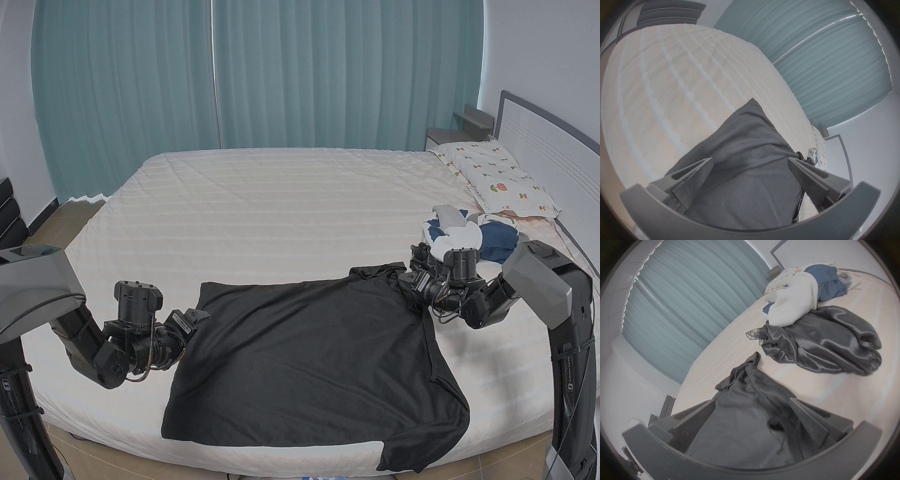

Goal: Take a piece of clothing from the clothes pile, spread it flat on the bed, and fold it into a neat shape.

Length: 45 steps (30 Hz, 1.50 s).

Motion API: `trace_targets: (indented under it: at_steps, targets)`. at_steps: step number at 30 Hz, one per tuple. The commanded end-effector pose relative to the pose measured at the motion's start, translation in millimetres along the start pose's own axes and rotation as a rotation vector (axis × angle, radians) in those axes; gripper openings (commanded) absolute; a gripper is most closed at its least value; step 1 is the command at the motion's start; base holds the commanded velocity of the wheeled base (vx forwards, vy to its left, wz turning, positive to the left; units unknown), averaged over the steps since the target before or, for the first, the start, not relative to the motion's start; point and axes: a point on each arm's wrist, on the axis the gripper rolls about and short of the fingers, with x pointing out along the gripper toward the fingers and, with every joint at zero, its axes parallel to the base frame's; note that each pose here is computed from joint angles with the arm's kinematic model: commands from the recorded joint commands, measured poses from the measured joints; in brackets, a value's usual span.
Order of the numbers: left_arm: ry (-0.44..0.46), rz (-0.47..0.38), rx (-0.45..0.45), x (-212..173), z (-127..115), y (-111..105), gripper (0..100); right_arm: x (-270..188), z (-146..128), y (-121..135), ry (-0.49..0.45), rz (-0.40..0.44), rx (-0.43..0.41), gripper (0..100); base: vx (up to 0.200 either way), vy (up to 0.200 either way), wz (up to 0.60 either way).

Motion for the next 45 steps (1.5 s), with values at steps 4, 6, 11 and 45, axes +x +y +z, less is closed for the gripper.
trace_targets:
  at_steps: [4,6,11,45]
  targets:
    - [0.021,0.01,0.01,-27.2,10.1,9.2,100,-91.3,6.4,17.3,-0.022,0.064,-0.04,100,0.0,0.0,0.0]
    - [0.042,0.021,0.013,-33.6,3.0,15.3,100,-108.6,2.4,16.2,-0.009,0.056,-0.038,100,-0.2,0.0,0.0]
    - [0.098,0.052,0.036,-48.1,-21.6,32.2,100,-142.1,-11.7,7.2,0.057,0.037,-0.03,100,-0.2,0.0,0.0]
    - [0.207,0.078,0.427,13.1,-12.9,82.2,100,-203.0,-61.6,-22.0,0.186,0.044,-0.027,100,-0.065,0.0,0.0]
